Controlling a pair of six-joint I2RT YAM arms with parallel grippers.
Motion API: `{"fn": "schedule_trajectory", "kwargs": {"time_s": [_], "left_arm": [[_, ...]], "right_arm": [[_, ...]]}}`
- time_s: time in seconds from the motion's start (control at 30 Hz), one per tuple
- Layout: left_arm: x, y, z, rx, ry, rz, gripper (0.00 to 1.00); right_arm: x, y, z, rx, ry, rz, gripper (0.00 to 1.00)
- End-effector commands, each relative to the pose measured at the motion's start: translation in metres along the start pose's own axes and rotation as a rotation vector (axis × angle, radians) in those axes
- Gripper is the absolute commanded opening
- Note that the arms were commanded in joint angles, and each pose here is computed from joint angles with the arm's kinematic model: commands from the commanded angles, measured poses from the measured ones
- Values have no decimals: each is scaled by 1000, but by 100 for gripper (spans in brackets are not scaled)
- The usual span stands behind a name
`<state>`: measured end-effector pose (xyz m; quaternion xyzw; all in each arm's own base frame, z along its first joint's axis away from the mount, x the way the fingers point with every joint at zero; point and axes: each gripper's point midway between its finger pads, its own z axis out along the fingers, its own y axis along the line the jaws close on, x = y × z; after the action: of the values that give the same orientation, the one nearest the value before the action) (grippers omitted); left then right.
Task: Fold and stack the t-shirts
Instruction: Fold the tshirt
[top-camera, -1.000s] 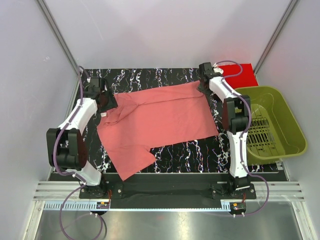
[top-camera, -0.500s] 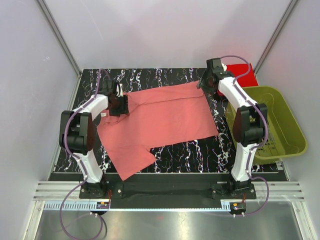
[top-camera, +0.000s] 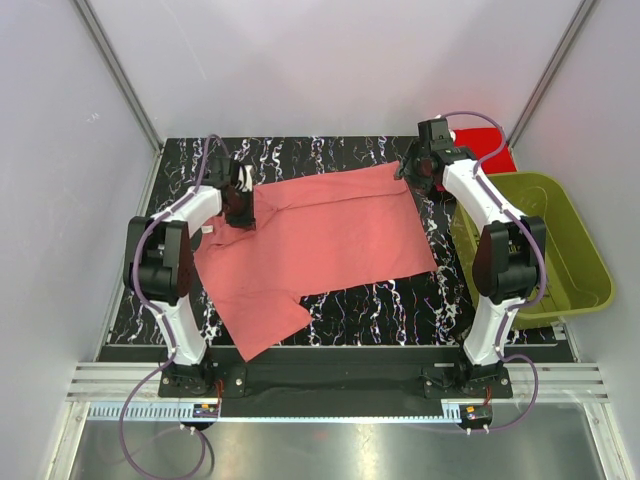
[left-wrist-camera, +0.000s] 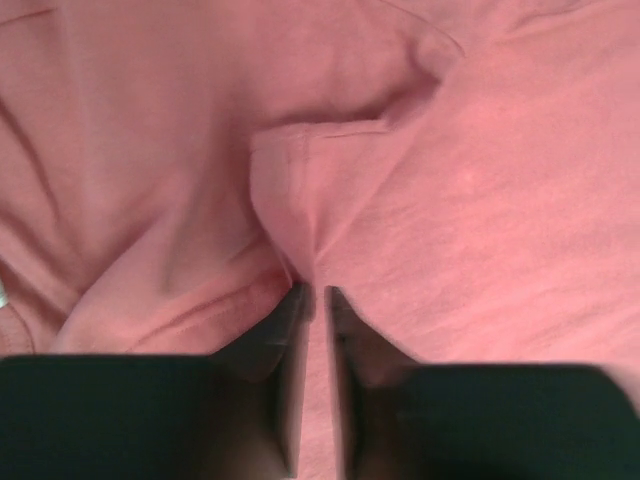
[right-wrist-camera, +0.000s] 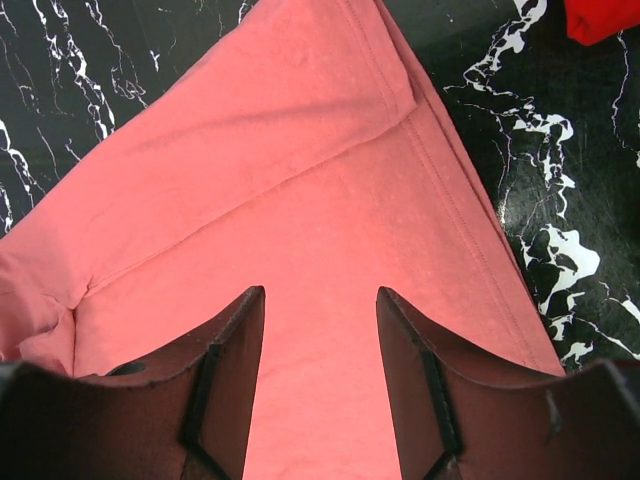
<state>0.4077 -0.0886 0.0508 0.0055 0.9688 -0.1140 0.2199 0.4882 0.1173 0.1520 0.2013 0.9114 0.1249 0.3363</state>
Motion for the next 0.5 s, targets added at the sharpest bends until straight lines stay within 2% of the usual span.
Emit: {"fn": "schedule_trajectory", "kwargs": {"time_s": [0.0,0.07,0.17,0.3,0.4,0.47], "left_arm": [[-19,-32,-19,59,-68,52,7],[-28,-50,-38,85,-107,66,0],[-31,-83,-61,117,-145,78,0],[-10,-101,-68,97,-114,-2,0],[13,-98,-62,39,-43,-42,0],[23,-99,-57,30,-18,-45,13]], "right_arm": [[-19,18,-24,-73,-63,-21,56],[-18,18,-27,-77,-61,-25,56],[-17,19,-34,-90,-59,-34,56],[-6,26,-42,-149,-24,-36,56],[3,30,-43,-159,-8,-46,56],[9,33,-43,-172,6,-44,56]]}}
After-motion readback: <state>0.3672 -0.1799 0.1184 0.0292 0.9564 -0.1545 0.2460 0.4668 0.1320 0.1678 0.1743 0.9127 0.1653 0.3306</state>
